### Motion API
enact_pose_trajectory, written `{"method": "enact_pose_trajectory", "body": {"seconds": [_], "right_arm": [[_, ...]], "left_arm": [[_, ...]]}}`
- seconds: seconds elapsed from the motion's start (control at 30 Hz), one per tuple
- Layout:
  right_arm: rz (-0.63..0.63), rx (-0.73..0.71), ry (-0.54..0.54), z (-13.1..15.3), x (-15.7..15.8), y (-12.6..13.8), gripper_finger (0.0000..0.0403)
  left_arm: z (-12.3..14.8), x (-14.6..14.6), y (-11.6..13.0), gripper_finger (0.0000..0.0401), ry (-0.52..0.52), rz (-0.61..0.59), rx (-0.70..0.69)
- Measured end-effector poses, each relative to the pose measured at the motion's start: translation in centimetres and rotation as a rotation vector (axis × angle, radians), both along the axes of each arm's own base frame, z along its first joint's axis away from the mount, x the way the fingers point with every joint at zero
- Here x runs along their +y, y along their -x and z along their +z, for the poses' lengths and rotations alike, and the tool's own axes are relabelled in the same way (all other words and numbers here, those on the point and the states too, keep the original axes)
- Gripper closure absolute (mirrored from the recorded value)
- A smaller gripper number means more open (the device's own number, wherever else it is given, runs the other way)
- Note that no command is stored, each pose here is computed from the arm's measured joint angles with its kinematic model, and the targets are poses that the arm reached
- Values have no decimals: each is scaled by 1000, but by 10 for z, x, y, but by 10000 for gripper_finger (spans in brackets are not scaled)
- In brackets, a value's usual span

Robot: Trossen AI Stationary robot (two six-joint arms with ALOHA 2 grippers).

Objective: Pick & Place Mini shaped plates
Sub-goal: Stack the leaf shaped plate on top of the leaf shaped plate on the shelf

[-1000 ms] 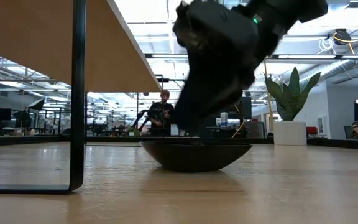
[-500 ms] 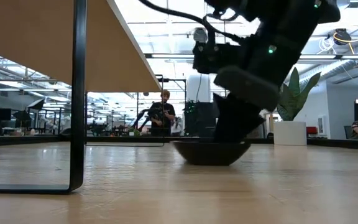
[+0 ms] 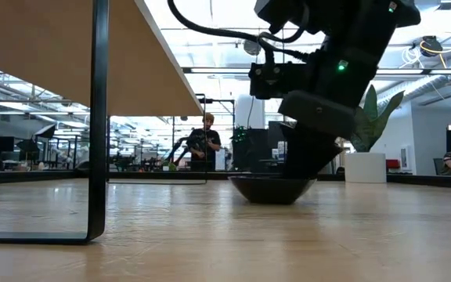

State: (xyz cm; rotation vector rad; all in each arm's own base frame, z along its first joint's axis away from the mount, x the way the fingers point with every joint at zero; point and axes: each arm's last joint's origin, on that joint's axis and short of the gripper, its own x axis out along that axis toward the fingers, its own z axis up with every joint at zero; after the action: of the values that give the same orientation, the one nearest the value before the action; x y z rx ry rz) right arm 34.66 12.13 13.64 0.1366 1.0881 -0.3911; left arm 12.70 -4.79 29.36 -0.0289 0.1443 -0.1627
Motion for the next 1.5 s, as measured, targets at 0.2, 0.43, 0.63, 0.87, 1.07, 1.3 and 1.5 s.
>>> {"method": "enact_pose_trajectory", "body": {"seconds": [0.2, 0.43, 0.63, 0.87, 1.07, 1.3, 1.5], "right_arm": [[36, 33, -71, 0, 2, 1, 271], [131, 49, -34, 1, 2, 0, 358], [209, 29, 118, 20, -2, 6, 398], [117, -139, 516, 91, -5, 38, 403], [-158, -404, 1019, 125, -2, 72, 403], [-309, -376, 1078, 109, -37, 71, 403], [-154, -540, 873, 106, -53, 52, 403]], "left_arm": [[-1, -1, -2, 187, 0, 2, 13], [-4, -1, -6, 187, 9, 63, 27], [-8, -3, -12, 187, 18, 81, 63], [-13, -7, -24, 187, 21, 107, 79], [-8, -14, -45, 187, 142, 198, -25], [-15, -26, -84, 187, -17, 250, -113], [-16, -23, -123, 187, -132, 387, -44]]}}
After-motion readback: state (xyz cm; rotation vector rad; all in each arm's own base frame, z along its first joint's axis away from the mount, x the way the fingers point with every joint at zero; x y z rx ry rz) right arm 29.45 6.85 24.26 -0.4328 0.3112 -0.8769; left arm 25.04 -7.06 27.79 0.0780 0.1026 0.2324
